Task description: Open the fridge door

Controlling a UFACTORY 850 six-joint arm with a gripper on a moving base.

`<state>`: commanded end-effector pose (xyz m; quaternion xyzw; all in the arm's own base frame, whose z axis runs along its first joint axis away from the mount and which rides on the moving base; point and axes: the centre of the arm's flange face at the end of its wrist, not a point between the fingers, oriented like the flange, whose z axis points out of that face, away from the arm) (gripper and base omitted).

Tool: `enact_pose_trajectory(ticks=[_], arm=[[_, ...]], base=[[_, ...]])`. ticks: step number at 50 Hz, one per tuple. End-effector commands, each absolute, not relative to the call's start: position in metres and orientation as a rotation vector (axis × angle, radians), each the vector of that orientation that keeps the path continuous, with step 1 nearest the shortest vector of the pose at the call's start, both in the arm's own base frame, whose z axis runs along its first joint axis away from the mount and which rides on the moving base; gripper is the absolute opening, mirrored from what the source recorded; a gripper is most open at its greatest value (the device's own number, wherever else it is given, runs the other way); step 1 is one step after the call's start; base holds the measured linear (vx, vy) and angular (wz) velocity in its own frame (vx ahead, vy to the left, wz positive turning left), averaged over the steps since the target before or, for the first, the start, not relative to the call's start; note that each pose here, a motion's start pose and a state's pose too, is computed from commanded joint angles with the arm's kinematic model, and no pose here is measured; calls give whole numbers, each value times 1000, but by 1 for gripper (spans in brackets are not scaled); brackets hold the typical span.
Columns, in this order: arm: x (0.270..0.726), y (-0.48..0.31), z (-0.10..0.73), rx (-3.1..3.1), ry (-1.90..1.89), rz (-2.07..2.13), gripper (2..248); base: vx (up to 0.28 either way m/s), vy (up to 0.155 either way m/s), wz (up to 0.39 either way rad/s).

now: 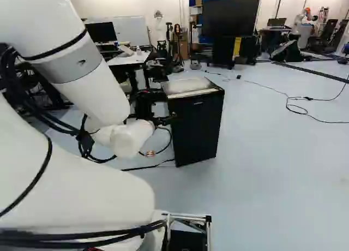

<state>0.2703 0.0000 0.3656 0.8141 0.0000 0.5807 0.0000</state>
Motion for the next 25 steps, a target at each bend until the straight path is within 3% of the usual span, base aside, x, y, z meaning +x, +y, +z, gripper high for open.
enact_pose_trajectory(ticks=[25], arm=[[275, 0, 366, 2560, 0, 1821, 247]], base=[[0, 0, 0]])
